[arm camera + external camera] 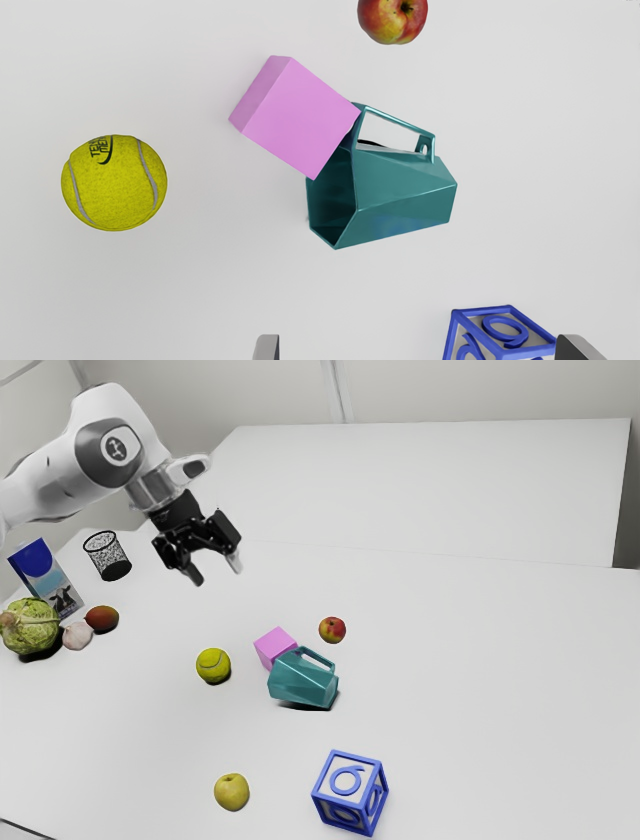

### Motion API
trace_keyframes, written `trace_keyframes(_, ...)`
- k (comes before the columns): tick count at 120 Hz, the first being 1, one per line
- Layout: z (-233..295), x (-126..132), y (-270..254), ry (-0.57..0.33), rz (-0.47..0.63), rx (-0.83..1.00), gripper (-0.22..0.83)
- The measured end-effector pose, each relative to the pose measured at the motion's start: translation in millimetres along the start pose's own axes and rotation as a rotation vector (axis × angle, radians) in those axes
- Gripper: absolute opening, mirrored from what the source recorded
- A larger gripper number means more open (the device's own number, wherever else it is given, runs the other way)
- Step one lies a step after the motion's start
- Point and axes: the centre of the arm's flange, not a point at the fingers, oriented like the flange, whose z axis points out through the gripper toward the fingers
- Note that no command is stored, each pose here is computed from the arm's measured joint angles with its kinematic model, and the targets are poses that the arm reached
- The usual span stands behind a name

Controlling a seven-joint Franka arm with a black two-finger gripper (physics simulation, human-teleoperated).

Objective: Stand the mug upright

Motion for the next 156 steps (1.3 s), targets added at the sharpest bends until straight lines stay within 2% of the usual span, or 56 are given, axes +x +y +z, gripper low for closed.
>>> trace_keyframes(18,32.8,-6.8,-14.8,0.075,-0.048,-0.032,0.62)
trace_keyframes(33,72.5,-2.5,-21.2,0.115,-0.082,-0.082,0.62)
trace_keyframes(52,114.3,-2.0,-18.1,0.104,-0.107,-0.223,0.61)
trace_keyframes(75,154.7,-10.9,-26.2,0.049,-0.103,-0.263,0.61)
trace_keyframes(114,164.1,-13.8,-76.0,0.116,-0.154,-0.271,0.62)
trace_keyframes(156,179.3,-14.5,-65.6,0.123,-0.109,-0.303,0.62)
